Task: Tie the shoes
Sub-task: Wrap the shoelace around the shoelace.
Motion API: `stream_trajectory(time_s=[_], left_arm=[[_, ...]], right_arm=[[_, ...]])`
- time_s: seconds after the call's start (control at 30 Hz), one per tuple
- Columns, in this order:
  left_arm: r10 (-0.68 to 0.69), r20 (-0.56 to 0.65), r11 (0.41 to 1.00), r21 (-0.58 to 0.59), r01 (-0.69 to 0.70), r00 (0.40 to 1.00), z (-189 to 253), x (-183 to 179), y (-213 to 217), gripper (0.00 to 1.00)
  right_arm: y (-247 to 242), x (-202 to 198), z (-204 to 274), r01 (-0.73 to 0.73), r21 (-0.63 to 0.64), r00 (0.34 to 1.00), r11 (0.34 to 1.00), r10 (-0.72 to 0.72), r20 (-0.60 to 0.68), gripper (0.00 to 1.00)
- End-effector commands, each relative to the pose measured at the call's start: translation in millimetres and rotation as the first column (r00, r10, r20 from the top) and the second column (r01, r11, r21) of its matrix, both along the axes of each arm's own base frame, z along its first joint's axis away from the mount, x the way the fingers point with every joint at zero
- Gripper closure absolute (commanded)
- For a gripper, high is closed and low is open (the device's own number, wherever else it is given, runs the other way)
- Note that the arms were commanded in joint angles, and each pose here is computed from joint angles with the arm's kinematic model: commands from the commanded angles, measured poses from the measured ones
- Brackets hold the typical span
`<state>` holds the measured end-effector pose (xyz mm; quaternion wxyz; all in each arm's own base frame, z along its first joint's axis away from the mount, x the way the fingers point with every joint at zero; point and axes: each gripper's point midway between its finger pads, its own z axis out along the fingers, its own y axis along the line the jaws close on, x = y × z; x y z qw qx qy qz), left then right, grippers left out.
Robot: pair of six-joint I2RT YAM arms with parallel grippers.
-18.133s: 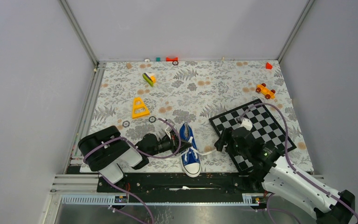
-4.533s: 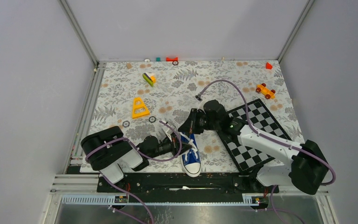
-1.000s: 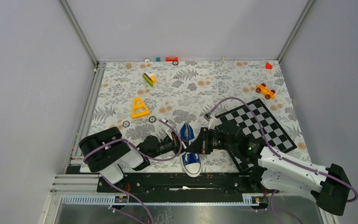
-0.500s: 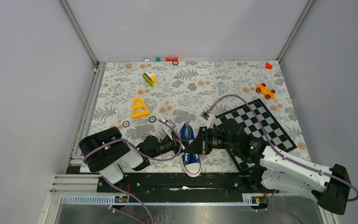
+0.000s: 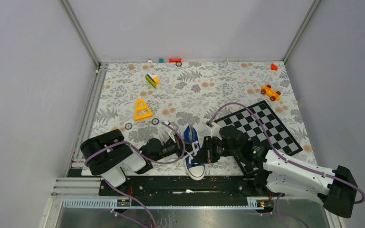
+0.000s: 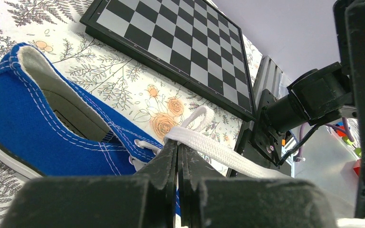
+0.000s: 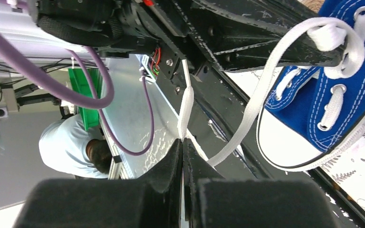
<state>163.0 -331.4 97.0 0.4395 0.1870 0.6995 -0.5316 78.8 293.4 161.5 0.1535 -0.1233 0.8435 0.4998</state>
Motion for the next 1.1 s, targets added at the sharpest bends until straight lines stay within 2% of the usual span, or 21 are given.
stream_trajectory(time_s=[0.0,0.3,0.4,0.53,0.63,0.8,0.9,1.07], left_arm=[[0.01,0.062,0.996,-0.093,-0.004,0.998,31,3,-3,1.0],[0.021,0.069,0.996,-0.09,-0.015,0.997,31,-1,6,1.0],[0.007,0.065,0.996,-0.087,-0.001,0.998,29,-3,4,1.0],[0.002,0.063,0.996,-0.085,0.004,0.998,28,-3,3,1.0],[-0.004,0.061,0.996,-0.086,0.009,0.998,29,-5,3,1.0],[-0.005,0.061,0.996,-0.087,0.01,0.998,29,-5,4,1.0],[-0.013,0.062,0.996,-0.087,0.018,0.998,29,-7,4,1.0],[-0.065,0.074,0.995,-0.067,0.07,0.995,24,-16,4,1.0]], right_arm=[[4,8,-4,0.012,-0.015,0.999,1.0,-0.011,0.051,1.0],[-17,14,-36,0.067,-0.143,0.996,0.988,-0.057,0.073,1.0],[-24,12,-46,0.069,-0.184,0.996,0.98,-0.058,0.066,0.84],[-29,12,-52,0.086,-0.197,0.995,0.977,-0.073,0.071,0.53],[-32,16,-52,0.111,-0.208,0.992,0.972,-0.094,0.089,0.38],[-47,37,-52,0.228,-0.235,0.965,0.945,-0.187,0.185,0.36],[-51,57,-56,0.311,-0.205,0.939,0.928,-0.266,0.22,0.47],[-44,81,-54,0.32,-0.139,0.942,0.937,-0.298,0.156,0.52]])
